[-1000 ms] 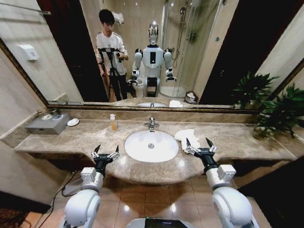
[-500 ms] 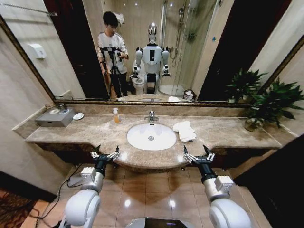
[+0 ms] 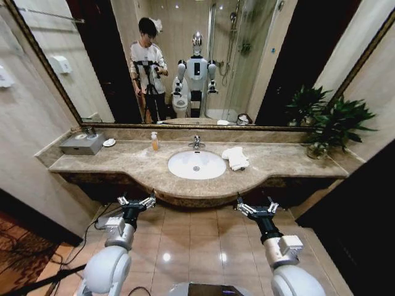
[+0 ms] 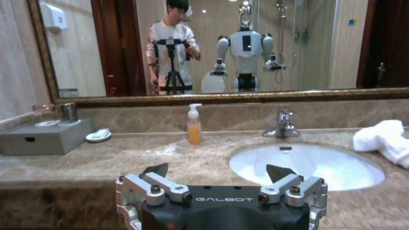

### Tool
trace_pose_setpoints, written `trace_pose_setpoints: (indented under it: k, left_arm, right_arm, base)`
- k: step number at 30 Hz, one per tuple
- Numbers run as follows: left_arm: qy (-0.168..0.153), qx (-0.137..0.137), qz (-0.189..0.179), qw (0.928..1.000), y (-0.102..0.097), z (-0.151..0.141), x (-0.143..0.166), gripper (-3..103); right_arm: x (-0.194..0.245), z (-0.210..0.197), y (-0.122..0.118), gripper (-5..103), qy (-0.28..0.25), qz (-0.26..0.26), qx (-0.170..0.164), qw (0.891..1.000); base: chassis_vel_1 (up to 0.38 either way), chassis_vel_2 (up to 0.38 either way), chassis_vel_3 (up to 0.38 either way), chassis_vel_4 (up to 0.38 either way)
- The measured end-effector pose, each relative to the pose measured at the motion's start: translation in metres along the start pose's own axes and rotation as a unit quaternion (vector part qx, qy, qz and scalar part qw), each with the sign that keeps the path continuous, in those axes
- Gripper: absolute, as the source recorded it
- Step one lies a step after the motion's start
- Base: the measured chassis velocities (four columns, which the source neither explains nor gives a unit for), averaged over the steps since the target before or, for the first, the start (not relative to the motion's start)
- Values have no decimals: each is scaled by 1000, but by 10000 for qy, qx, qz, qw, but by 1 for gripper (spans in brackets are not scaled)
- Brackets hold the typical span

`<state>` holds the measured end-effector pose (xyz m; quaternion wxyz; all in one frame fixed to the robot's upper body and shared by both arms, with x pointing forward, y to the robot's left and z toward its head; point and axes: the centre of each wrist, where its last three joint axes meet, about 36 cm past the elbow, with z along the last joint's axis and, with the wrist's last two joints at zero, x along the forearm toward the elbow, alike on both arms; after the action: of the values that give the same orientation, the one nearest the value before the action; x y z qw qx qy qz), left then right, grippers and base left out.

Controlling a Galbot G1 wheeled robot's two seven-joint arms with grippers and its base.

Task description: Pick up the towel from the sink counter and wipe the mirror surface.

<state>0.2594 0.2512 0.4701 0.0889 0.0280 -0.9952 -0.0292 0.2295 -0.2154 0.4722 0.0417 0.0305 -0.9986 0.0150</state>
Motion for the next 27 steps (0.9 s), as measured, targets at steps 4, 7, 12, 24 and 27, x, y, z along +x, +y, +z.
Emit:
trace_pose_setpoints:
  k: [4,7,12,24,27]
  left_arm:
    - [0,0,0,10000,0,0,0,100]
    - [0,0,0,10000,0,0,0,100]
    - [0,0,0,10000,0,0,0,100]
    - [-2,0,0,10000,0,0,0,100]
    - [-1,0,0,10000,0,0,0,100]
  right_arm:
    - [2,1,3,100,-1,5,-17,10000]
    - [2,4,8,100,13,-5,-33,10000]
    - [-2,11,14,100,-153,-11,22,9999]
    - [-26,0,13,100,-349,274,-30,9990]
    - [-33,-3,0,100,-316,290,-90,9990]
  base:
    - [216,-218,-208,236]
    - [198,-195,-193,190]
    - [171,-170,-184,182]
    - [31,-32,-42,35]
    - [-30,47,34,-18]
